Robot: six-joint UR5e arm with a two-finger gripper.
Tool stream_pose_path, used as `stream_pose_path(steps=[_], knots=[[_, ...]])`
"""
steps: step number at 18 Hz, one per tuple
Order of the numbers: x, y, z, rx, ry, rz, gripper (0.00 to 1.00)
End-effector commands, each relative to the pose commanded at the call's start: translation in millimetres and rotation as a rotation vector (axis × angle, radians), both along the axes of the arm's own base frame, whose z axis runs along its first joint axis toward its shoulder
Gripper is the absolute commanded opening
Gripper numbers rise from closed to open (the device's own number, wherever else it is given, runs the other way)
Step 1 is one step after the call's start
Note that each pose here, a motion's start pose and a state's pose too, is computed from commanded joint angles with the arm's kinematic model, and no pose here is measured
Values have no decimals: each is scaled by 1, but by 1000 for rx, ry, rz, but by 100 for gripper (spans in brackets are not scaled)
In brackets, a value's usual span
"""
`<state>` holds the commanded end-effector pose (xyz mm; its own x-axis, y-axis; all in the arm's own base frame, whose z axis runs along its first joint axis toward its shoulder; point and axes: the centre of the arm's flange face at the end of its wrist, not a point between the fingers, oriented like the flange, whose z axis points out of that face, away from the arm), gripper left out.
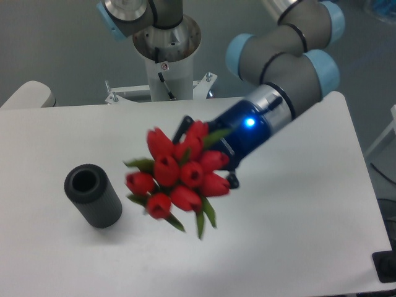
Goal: Pick up the flowers from the vase
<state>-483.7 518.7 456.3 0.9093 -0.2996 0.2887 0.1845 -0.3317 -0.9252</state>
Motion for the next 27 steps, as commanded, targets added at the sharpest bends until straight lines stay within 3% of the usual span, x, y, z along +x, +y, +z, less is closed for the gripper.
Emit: stream_pose_path(steps=[4, 15, 18, 22, 27], knots=[[-25, -4, -10, -134, 101, 75, 0], [-38, -11, -30, -345, 233, 149, 0], [-36, -14, -41, -416, 332, 129, 0], [-28, -18, -57, -617, 461, 43, 0], [-21, -15, -67, -742, 537, 18, 0]])
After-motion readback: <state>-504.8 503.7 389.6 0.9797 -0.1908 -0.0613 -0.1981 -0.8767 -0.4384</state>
